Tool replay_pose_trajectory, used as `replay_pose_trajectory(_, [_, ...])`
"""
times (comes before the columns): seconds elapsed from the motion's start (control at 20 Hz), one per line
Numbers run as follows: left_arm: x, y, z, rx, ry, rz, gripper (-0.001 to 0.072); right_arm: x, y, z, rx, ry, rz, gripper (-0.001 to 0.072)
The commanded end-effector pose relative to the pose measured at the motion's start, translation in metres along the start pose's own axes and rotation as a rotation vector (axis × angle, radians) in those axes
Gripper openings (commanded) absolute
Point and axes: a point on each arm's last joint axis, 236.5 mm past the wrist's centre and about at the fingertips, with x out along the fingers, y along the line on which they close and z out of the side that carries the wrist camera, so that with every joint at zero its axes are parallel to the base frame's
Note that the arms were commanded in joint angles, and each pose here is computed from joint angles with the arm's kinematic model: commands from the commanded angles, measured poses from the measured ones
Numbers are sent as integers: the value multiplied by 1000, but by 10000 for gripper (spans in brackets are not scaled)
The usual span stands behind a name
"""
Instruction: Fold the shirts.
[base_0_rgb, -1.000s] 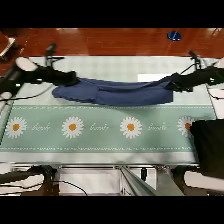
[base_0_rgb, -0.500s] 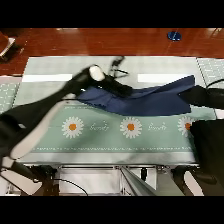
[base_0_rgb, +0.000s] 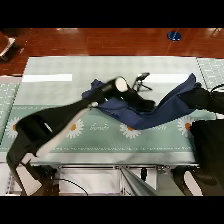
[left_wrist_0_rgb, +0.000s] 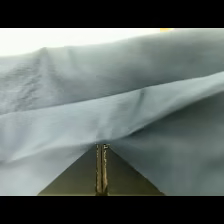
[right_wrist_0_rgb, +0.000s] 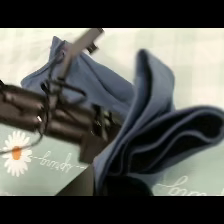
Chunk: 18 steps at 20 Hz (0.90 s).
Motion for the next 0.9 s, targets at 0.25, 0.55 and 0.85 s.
replay_pose_trajectory(0.25, [-281, 138, 31, -148, -255, 319, 12, 73, 88, 40, -104, 80, 233, 21])
replay_pose_trajectory(0.55, [-365, 131, -40, -152, -472, 423, 12, 203, 151, 36, -116, 251, 315, 22])
replay_pose_trajectory(0.85, [-308, 145, -110, -250, -420, 384, 12, 297, 167, -4, -72, 389, 331, 22])
